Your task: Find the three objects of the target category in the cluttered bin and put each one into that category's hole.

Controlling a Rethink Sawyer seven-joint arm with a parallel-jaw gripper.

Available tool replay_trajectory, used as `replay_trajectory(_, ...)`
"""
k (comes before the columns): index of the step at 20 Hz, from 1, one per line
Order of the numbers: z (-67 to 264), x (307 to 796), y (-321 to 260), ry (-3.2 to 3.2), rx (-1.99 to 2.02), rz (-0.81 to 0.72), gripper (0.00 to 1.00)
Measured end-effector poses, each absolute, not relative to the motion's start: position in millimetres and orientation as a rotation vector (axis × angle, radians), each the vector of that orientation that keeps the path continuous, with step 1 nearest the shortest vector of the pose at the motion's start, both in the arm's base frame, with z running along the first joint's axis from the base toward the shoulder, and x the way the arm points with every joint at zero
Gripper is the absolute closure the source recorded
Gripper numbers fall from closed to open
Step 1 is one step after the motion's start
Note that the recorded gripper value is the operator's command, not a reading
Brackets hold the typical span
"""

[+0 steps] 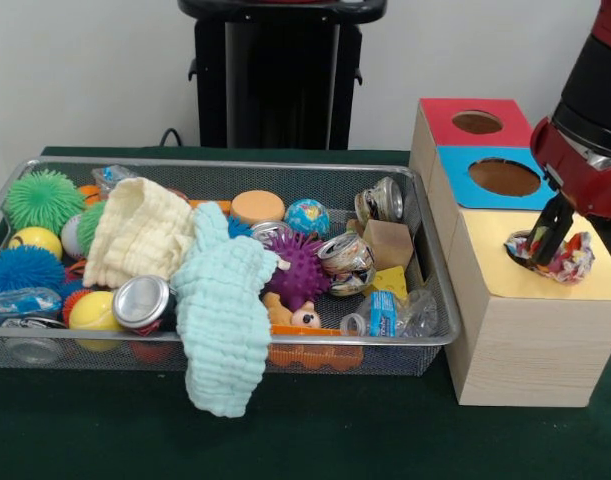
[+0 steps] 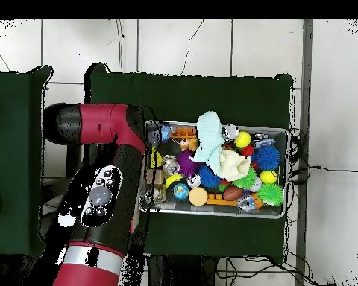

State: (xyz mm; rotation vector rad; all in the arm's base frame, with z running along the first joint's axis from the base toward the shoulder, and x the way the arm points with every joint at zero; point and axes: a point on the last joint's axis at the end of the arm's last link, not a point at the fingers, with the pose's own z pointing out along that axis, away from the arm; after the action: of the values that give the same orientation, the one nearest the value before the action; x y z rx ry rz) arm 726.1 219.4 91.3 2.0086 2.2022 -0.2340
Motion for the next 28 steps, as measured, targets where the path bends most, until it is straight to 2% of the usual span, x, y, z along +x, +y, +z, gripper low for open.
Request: replay_trajectory(28, 79.6, 736.1, 210.1, 2.197, 2.016, -0.242, 1.00)
